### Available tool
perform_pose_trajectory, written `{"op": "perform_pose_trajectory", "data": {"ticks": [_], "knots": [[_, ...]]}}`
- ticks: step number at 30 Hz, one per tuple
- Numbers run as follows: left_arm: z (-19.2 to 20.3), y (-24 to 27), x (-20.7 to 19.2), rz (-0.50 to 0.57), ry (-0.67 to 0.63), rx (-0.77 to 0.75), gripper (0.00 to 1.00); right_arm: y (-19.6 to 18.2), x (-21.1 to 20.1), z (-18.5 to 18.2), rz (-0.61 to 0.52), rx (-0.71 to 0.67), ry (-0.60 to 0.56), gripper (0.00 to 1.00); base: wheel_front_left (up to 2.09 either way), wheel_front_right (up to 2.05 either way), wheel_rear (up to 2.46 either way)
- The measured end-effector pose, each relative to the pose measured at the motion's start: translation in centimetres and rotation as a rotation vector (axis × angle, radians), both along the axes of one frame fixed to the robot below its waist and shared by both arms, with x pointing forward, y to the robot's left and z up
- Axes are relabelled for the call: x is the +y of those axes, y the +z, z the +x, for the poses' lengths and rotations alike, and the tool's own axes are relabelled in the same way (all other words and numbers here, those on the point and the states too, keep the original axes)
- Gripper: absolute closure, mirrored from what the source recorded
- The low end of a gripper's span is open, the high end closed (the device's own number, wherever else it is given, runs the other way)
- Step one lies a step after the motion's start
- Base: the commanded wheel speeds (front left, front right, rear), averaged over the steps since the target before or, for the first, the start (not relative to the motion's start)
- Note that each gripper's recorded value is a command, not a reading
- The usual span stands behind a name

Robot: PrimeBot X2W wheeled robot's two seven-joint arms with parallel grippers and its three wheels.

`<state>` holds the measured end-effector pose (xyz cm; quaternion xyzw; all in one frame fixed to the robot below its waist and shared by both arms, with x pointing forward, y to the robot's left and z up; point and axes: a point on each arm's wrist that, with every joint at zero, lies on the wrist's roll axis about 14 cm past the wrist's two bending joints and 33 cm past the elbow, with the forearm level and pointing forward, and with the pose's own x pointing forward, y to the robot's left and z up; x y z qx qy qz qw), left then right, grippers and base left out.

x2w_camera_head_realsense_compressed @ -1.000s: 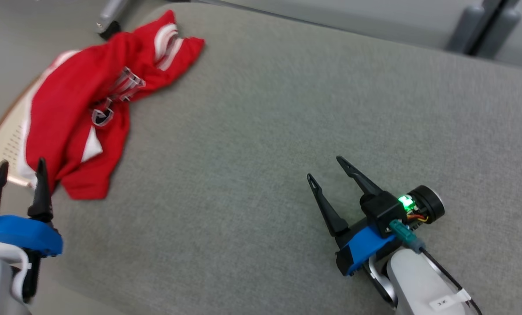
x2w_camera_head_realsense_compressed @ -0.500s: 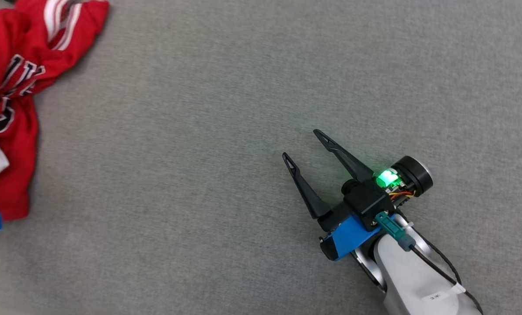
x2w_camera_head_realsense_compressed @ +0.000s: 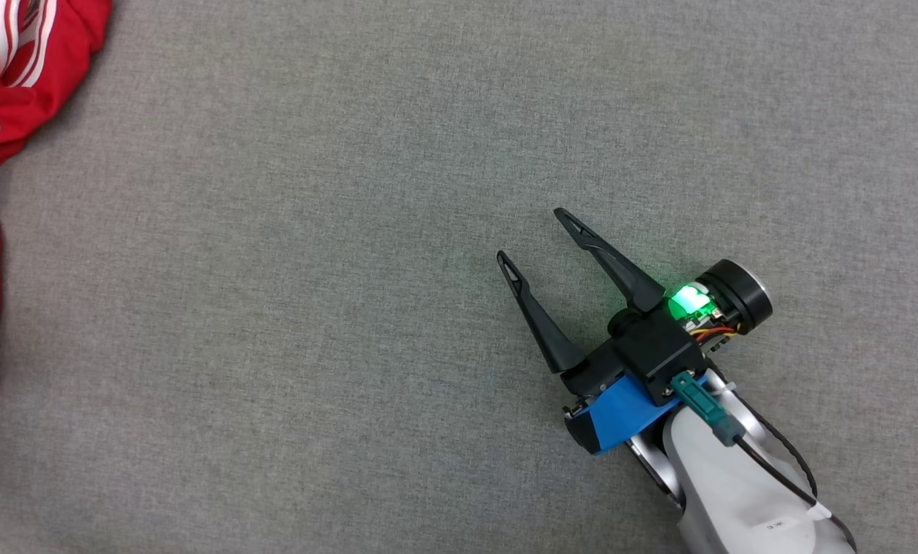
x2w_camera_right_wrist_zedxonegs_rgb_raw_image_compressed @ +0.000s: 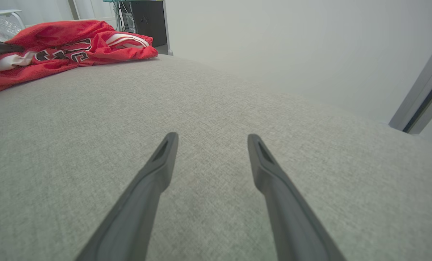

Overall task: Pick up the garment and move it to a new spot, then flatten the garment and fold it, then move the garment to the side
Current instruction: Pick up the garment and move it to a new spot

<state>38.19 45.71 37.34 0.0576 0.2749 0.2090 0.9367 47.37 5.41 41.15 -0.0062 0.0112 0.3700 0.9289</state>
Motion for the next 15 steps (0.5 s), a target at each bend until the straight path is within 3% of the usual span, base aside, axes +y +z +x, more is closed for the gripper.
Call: {"op": "perform_pose_trajectory", "data": {"ticks": [8,15], "knots": [[5.6,7.4,-1.6,0.056,-0.132,-0.242,1.0,1.7,-0.8,0.5,0.032,-0.016,-0.039,0.0,0.0,0.0,0.0],[9.1,14.0,-7.3,0.037,-0.299,-0.489,1.0,4.1,-3.1,-0.5,0.074,-0.016,-0.107,0.0,0.0,0.0,0.0]]}}
